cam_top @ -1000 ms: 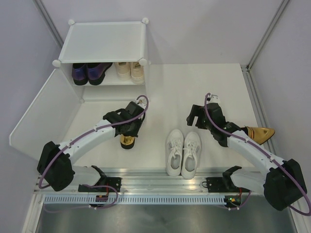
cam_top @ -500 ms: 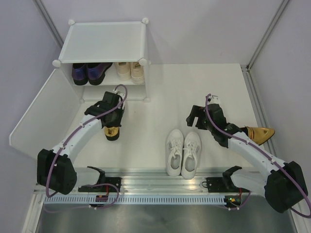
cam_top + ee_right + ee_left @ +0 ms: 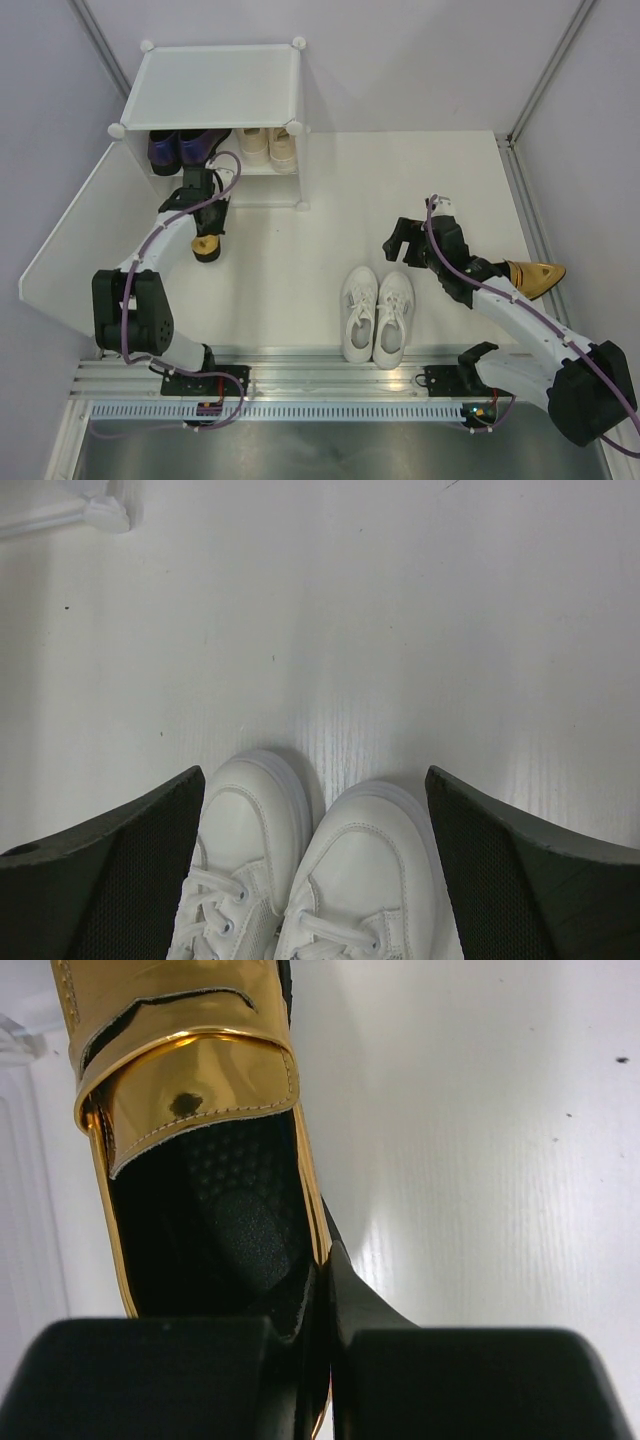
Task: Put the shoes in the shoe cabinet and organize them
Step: Place the shoe in the shoe cabinet.
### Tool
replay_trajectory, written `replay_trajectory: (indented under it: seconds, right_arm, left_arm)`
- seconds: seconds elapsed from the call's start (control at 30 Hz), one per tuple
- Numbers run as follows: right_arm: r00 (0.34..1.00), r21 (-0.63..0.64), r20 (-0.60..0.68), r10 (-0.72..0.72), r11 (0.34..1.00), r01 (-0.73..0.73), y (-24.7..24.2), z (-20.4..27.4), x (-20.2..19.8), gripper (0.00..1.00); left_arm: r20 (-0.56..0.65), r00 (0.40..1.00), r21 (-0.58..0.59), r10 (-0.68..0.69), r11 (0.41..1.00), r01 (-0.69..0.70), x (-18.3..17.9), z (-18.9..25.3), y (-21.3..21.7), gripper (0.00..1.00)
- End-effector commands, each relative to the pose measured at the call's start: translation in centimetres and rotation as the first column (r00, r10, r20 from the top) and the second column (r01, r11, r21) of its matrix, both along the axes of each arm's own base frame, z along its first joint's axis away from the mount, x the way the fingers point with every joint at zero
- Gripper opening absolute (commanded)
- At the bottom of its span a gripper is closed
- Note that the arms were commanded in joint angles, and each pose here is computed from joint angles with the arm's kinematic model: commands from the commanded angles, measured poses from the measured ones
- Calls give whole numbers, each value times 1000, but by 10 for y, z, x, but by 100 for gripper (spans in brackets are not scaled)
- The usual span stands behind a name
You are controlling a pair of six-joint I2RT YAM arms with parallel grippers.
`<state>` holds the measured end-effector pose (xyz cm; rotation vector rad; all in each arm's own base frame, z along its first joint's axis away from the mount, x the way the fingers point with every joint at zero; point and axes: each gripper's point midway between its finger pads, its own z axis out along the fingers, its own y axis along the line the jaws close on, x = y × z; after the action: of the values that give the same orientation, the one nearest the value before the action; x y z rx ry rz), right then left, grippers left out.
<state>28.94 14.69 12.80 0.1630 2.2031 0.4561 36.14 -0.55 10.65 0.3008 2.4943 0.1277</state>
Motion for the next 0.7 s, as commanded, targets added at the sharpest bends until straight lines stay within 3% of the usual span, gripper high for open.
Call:
replay_trajectory:
  seconds: [0.0, 0.23, 0.67]
  right_arm:
    - [999, 21, 47, 4, 1000, -5, 2, 12, 5, 94]
    - [999, 17, 48, 4, 1000, -5, 1, 11, 5, 93]
    - [999, -14, 47, -22, 1000, 22, -4, 7, 9, 93]
  left_arm:
    - [225, 973, 54, -58, 997, 47, 58, 51, 15, 2]
    - [233, 968, 166, -91, 985, 53, 81, 46, 36, 2]
    - [232, 971, 250, -54, 968, -6, 109, 39, 74, 2]
